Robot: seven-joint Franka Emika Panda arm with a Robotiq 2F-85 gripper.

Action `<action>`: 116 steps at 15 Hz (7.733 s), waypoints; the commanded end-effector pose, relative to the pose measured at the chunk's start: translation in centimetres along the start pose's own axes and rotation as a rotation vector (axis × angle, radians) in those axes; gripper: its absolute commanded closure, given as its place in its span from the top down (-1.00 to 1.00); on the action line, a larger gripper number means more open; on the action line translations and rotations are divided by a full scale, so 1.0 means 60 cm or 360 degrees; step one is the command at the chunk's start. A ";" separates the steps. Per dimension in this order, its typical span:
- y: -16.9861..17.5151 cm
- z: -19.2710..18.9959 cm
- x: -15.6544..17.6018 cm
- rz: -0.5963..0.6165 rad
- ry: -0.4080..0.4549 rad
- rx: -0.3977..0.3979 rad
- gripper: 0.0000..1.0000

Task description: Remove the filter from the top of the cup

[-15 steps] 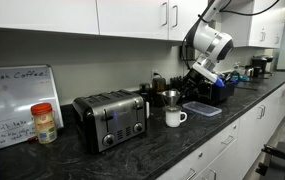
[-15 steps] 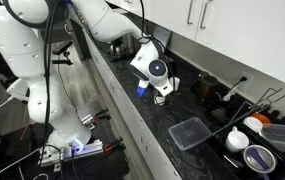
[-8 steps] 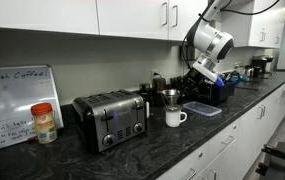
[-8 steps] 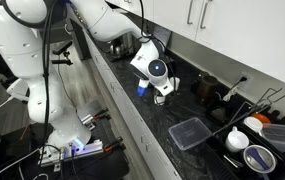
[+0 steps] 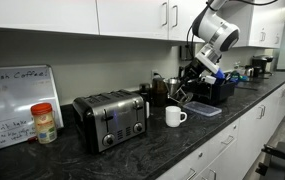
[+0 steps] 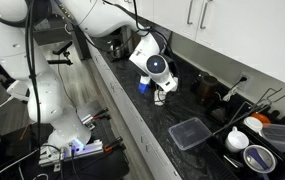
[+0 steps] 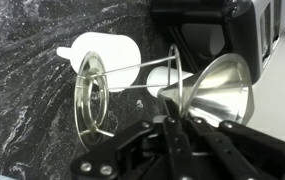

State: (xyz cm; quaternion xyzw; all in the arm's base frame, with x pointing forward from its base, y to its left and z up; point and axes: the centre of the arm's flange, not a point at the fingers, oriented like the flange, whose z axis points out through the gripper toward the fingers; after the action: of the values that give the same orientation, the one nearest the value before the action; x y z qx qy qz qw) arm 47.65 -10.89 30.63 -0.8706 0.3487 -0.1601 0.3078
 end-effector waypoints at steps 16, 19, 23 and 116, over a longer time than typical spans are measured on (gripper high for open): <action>0.097 -0.053 0.061 0.0267 0.0261 0.0368 -0.98; 0.115 -0.034 0.063 0.0310 0.0295 0.0378 -0.98; 0.135 -0.003 0.075 0.0352 0.0337 0.0416 -0.98; 0.295 0.100 0.064 0.0335 0.0239 0.0729 -0.98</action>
State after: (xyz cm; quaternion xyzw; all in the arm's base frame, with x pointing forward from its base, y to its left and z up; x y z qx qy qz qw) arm 45.11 -21.32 13.97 -0.7129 0.4193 -0.2627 0.4969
